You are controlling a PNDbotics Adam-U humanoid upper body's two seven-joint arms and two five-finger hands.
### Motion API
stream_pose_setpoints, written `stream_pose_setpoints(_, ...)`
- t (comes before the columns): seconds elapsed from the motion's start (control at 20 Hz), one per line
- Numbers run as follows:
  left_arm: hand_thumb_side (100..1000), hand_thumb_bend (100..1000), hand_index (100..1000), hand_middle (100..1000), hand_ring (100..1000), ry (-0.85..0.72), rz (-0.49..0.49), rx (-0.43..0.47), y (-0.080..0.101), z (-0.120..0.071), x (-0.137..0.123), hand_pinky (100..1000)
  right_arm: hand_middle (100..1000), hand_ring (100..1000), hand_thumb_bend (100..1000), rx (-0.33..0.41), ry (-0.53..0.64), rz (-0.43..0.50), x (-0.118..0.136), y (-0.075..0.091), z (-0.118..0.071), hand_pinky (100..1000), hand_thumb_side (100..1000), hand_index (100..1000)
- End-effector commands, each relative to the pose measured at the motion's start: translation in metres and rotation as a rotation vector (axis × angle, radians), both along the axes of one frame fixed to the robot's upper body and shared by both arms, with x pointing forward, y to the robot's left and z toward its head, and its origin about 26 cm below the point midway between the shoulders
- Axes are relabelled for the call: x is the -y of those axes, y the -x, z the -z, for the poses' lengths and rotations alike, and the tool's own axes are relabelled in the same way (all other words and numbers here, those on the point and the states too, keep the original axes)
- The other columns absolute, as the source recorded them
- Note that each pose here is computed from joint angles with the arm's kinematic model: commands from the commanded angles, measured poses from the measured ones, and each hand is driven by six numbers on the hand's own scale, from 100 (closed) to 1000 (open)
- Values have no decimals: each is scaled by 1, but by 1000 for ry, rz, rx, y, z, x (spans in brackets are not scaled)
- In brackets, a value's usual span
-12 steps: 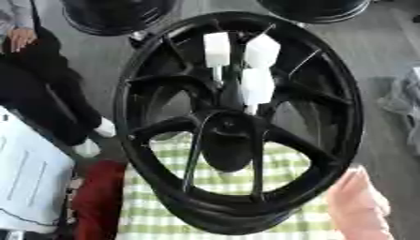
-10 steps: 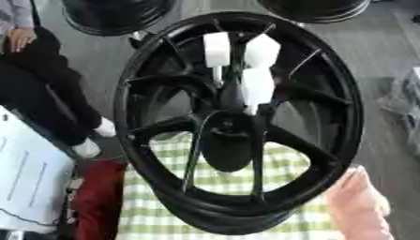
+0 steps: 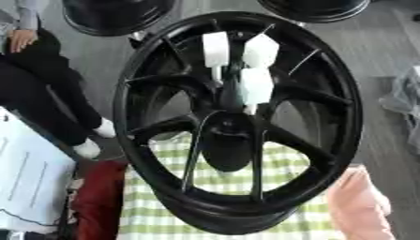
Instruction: Pull the pin out of the wheel hub.
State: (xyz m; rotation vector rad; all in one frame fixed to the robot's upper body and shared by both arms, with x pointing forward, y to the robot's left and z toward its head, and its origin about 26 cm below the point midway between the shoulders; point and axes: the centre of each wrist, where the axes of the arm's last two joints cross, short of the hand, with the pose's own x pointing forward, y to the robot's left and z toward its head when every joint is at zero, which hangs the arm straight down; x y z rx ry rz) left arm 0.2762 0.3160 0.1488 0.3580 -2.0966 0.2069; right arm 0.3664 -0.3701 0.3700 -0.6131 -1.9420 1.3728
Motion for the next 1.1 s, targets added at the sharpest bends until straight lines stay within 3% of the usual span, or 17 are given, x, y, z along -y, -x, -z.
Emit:
stream_pose_setpoints(0.05, 634, 311, 792, 752, 772, -29, 1, 33, 1, -11, -2, 769, 735, 777, 100, 49, 33, -3, -2, 8, -21, 796, 100, 794)
stream_pose_setpoints(0.35, 622, 325, 788, 748, 774, -44, 1, 24, 1, -11, -3, 766, 736, 789, 100, 27, 218, -134, -46, -10, -31, 810, 160, 801)
stream_pose_setpoints(0.6, 618, 329, 786, 746, 773, -51, -1, 13, 1, -10, -5, 764, 750, 808, 100, -69, 442, -234, -74, -35, -35, 827, 385, 814)
stream_pose_setpoints(0.65, 618, 331, 785, 746, 772, -51, -2, 12, 1, -10, -5, 764, 760, 821, 100, -89, 484, -244, -77, -40, -35, 838, 511, 824)
stream_pose_setpoints(0.75, 617, 333, 785, 745, 771, -54, 1, 9, 1, -10, -5, 764, 768, 828, 100, -113, 571, -251, -83, -51, -29, 845, 580, 829)
stream_pose_setpoints(0.95, 618, 334, 784, 745, 770, -57, 3, 6, 1, -10, -5, 763, 787, 845, 100, -120, 663, -252, -83, -67, -17, 859, 598, 848)
stream_pose_setpoints(1.1, 617, 335, 784, 745, 770, -57, 7, 5, 1, -11, -5, 763, 792, 848, 100, -118, 694, -262, -78, -73, -12, 862, 523, 853)
